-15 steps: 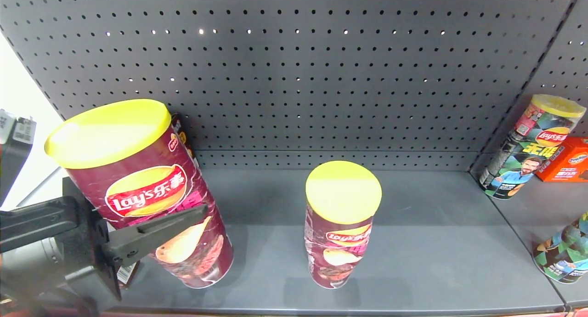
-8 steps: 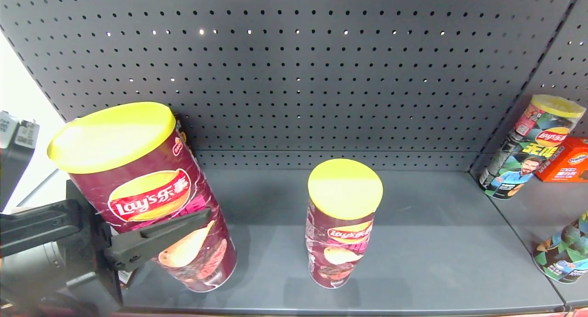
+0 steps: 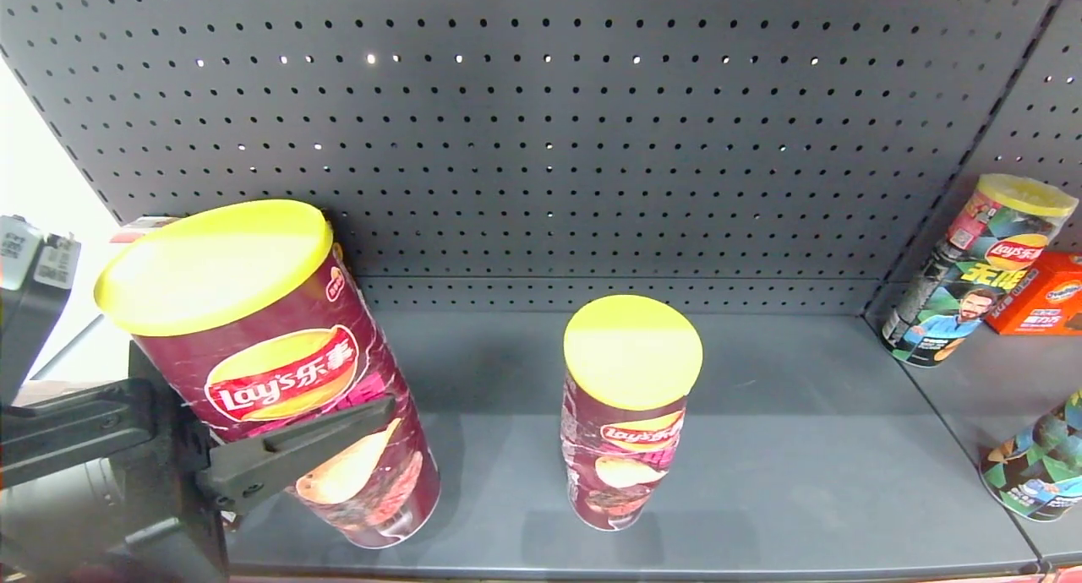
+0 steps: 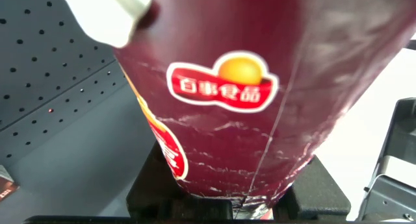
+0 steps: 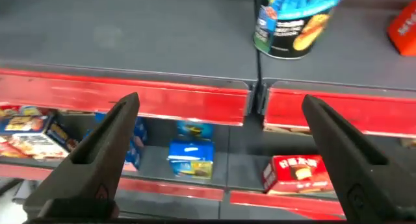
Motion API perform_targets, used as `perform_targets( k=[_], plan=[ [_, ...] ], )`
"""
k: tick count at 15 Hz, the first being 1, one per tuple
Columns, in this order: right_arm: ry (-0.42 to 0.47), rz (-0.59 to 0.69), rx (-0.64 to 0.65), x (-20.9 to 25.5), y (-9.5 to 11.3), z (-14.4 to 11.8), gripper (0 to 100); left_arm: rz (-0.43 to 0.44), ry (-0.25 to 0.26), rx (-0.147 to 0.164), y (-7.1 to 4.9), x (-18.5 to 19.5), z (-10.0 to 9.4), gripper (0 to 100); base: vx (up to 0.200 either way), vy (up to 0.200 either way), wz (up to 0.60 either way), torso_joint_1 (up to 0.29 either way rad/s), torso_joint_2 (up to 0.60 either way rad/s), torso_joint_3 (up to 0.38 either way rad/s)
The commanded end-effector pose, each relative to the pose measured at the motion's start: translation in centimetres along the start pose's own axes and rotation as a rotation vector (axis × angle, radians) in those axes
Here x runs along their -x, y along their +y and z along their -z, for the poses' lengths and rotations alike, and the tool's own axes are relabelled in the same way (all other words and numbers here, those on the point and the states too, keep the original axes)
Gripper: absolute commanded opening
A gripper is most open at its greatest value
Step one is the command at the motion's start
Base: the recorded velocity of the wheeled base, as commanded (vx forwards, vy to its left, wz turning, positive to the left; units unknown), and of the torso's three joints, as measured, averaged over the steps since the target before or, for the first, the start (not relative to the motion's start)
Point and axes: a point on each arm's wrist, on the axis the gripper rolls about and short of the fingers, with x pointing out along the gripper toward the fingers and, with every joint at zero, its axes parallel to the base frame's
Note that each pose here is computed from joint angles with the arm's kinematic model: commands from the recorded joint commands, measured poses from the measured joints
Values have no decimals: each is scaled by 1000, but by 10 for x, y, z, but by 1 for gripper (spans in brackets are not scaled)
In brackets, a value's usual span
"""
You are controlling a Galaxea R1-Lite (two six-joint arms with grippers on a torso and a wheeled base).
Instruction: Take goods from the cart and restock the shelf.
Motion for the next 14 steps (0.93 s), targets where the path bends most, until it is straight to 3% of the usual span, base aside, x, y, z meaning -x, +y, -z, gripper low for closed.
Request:
perform_targets(
  k=[1, 6, 8, 12, 14],
  plan=[
    [11, 34, -3, -1, 0, -1, 100, 2, 2, 2, 0, 0, 1, 0, 0, 0, 0, 0, 0, 0],
    [-9, 134, -11, 1, 0, 0, 100, 6, -2, 2, -2, 3, 2, 0, 0, 0, 0, 0, 0, 0],
    [-85, 137, -13, 7, 1, 3, 100, 10, -18, 0, -1, 3, -6, 0, 0, 0, 0, 0, 0, 0],
    [-87, 137, -13, 7, 1, 2, 100, 14, -73, 41, 4, -4, -28, 0, 0, 0, 0, 0, 0, 0],
    [-85, 135, -13, 7, 1, 3, 100, 24, -55, 60, 9, -17, -28, 0, 0, 0, 0, 0, 0, 0]
  ],
)
